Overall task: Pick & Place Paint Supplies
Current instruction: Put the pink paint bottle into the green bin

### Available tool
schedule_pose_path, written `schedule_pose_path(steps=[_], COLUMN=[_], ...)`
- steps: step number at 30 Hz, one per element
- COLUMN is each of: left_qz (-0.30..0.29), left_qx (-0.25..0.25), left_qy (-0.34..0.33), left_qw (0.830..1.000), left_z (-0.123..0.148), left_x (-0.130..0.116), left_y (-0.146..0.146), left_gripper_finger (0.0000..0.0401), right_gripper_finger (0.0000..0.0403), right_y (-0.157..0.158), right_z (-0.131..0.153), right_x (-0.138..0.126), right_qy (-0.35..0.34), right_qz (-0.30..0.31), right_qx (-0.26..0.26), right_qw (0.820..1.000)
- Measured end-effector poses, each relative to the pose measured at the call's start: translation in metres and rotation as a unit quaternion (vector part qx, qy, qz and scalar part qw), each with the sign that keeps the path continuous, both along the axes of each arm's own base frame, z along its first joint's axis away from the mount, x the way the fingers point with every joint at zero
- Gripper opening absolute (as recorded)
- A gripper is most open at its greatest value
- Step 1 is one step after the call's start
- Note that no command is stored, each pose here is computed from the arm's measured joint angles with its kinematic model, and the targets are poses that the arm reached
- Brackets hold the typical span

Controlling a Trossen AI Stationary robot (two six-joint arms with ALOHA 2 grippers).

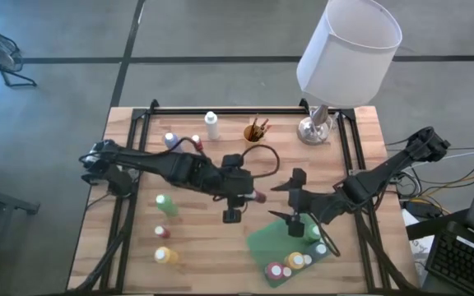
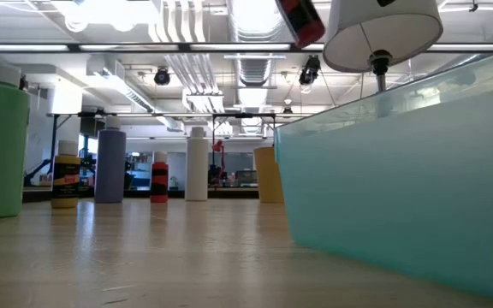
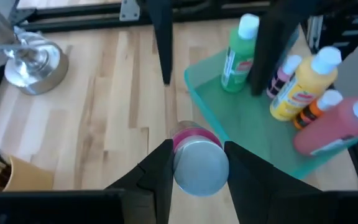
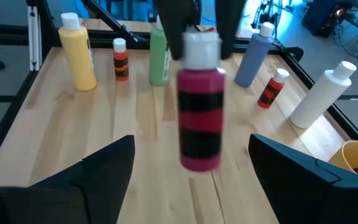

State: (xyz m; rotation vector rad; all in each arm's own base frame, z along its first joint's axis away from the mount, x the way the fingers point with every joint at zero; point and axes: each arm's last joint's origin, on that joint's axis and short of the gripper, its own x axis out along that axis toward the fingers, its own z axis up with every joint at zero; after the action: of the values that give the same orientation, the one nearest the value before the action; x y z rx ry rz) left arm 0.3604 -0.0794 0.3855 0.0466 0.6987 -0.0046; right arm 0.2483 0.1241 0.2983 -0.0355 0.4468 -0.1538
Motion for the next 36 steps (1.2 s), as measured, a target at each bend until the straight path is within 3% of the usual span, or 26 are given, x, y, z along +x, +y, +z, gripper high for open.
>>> schedule_pose_path(steps=[14, 36], left_qz=[-0.028, -0.038], left_qx=[0.004, 0.007], left_qy=[-0.056, -0.074], left_qw=[0.998, 0.997], left_z=[0.008, 0.011], left_x=[0.009, 0.011], left_y=[0.006, 0.007], left_gripper_finger=[0.0127, 0.0131], right_gripper_finger=[0.0337, 0.023], right_y=[-0.001, -0.008], right_z=[0.007, 0.001], right_x=[0.007, 0.021], right_qy=[-0.042, -0.043], right_qz=[-0.005, -0.017], right_qx=[0.002, -0.016], right_qw=[0.999, 0.999])
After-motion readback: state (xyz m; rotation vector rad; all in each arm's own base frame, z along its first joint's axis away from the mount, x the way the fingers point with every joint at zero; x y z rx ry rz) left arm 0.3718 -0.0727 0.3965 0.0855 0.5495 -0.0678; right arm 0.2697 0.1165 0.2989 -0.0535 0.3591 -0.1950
